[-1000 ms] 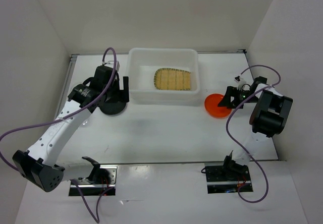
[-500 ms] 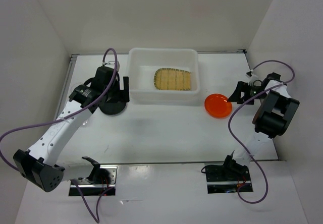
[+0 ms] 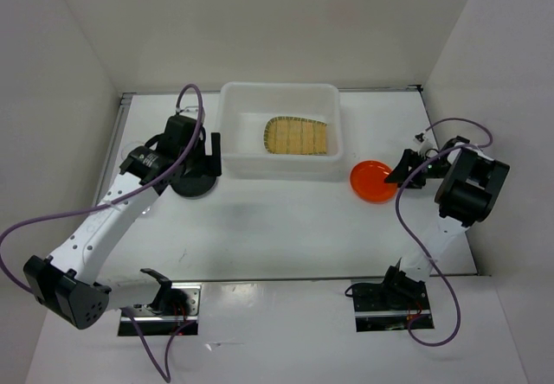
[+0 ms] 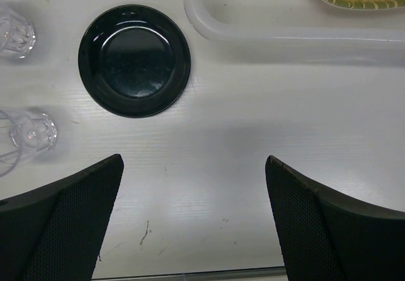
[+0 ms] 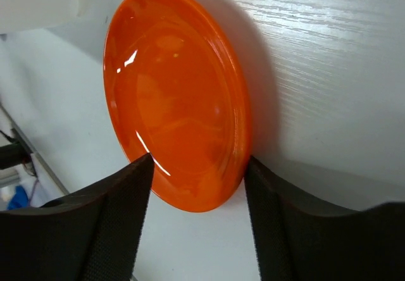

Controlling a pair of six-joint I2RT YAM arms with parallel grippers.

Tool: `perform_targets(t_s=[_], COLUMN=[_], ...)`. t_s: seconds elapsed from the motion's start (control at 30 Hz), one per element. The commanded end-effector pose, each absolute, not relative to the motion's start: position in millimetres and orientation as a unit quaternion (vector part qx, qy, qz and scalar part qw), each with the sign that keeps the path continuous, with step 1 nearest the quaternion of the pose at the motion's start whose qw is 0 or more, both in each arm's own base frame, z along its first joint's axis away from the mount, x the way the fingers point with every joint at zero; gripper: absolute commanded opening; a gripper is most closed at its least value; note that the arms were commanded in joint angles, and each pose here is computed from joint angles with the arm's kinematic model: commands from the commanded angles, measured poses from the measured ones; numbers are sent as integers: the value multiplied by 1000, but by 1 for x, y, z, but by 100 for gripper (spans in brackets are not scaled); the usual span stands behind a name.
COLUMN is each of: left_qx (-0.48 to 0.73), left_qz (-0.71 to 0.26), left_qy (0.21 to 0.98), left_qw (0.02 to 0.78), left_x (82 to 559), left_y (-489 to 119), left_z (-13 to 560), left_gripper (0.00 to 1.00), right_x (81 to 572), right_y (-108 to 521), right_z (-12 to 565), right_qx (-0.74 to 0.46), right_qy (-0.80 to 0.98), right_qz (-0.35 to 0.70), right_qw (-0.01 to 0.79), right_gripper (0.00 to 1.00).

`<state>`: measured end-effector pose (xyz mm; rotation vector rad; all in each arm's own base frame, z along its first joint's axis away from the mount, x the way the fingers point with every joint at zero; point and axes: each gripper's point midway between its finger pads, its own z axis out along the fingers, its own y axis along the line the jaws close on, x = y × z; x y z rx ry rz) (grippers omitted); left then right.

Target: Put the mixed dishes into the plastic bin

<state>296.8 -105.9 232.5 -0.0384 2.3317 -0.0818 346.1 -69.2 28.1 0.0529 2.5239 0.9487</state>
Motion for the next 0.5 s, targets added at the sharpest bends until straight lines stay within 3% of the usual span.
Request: perform_targets(t_s=[0.0,0.23,0.47], left_qx=[-17,-22,-28], left_qz=[-28,-30,-26], left_qy=[912,911,912], left_qw=[410,410,407], left_x=[298,298,297], left_y=[-102,-103,-101], left_z=[239,239,236], left_gripper=[99,99,99], right_x=[327,329,329], right_y=[-61,-42,-44], right_z=[-14,-23,-32], right_qx=[24,22,29], right_qy=[924,920,927], right_qz=[343,362,347], right_qw=[165,151,136], right_gripper=[63,47,14])
